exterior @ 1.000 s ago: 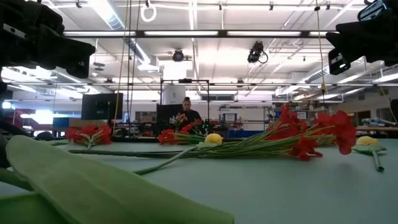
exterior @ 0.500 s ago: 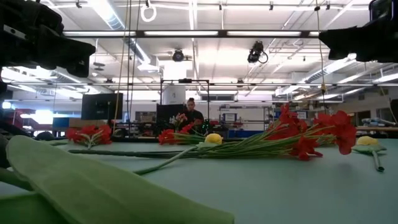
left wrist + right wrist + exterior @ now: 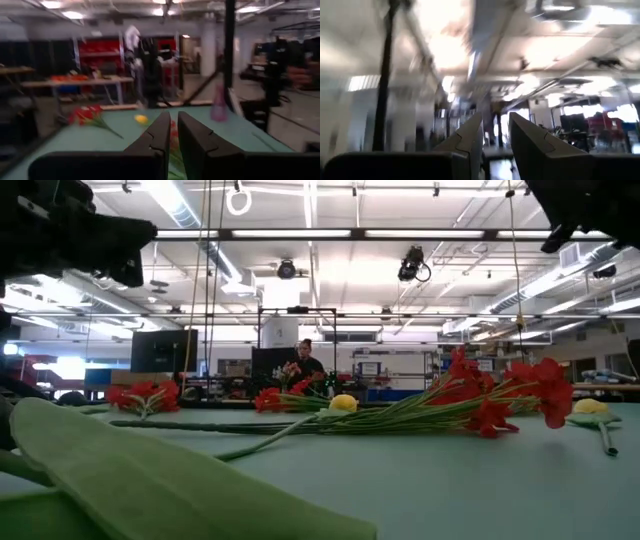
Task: Sort flowers into vase by color
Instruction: Put the top right orange flowers into the violet vase
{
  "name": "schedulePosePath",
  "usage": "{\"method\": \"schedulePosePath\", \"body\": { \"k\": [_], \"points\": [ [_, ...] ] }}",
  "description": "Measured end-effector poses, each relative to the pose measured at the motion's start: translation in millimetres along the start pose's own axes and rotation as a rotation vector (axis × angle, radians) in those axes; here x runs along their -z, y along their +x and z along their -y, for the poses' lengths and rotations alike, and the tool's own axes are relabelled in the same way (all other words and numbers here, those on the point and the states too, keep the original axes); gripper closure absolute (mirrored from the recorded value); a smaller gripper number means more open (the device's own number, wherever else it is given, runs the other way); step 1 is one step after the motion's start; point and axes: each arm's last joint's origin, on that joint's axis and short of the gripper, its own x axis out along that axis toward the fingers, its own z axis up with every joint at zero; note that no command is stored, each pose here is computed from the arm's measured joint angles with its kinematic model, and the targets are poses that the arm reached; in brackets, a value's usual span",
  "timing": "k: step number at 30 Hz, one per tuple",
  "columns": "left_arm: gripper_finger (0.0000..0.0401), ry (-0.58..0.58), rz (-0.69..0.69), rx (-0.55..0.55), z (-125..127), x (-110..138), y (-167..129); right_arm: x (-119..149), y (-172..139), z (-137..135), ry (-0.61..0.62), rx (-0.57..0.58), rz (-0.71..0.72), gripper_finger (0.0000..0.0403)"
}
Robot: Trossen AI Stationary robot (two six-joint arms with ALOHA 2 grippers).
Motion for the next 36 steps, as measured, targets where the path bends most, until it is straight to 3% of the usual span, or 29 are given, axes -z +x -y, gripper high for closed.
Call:
{"method": "schedulePosePath", "body": {
  "k": [4, 6, 11, 13, 16, 21, 24, 28, 31, 34, 36],
  "points": [
    [0.036, 0.005, 0.091, -0.021, -1, -9, 0, -2, 0, 8, 0.329, 0.276, 0.064, 0.0298],
    [0.036, -0.019, 0.155, -0.034, -2, -15, -1, 8, 0, 10, 0.415, 0.352, 0.013, 0.0298],
    [0.036, -0.176, 0.366, -0.143, -6, -34, -6, 24, 3, 9, 0.521, 0.335, -0.128, 0.0298],
    [0.036, -0.26, 0.419, -0.14, -7, -38, -8, 30, 5, 9, 0.58, 0.358, -0.155, 0.0298],
    [0.0361, -0.262, 0.435, -0.146, -7, -39, -9, 38, 7, 10, 0.687, 0.404, -0.193, 0.0298],
    [0.0361, -0.335, 0.443, -0.282, -11, -38, -9, 43, 17, 7, 0.843, 0.435, -0.253, 0.0298],
    [0.0361, -0.38, 0.413, -0.332, -12, -34, -7, 33, 35, 2, 0.824, 0.389, -0.283, 0.0298],
    [0.0361, -0.465, 0.32, -0.337, -12, -24, 0, 11, 68, -5, 0.666, 0.31, -0.262, 0.0297],
    [0.0361, -0.533, 0.23, -0.348, -12, -18, 7, -4, 92, -9, 0.507, 0.331, -0.218, 0.0296],
    [0.0361, -0.54, 0.189, -0.352, -13, -29, 15, -13, 110, -12, 0.435, 0.323, -0.213, 0.0296],
    [0.0361, -0.532, 0.162, -0.355, -13, -40, 20, -15, 118, -14, 0.467, 0.311, -0.205, 0.0296]
  ]
}}
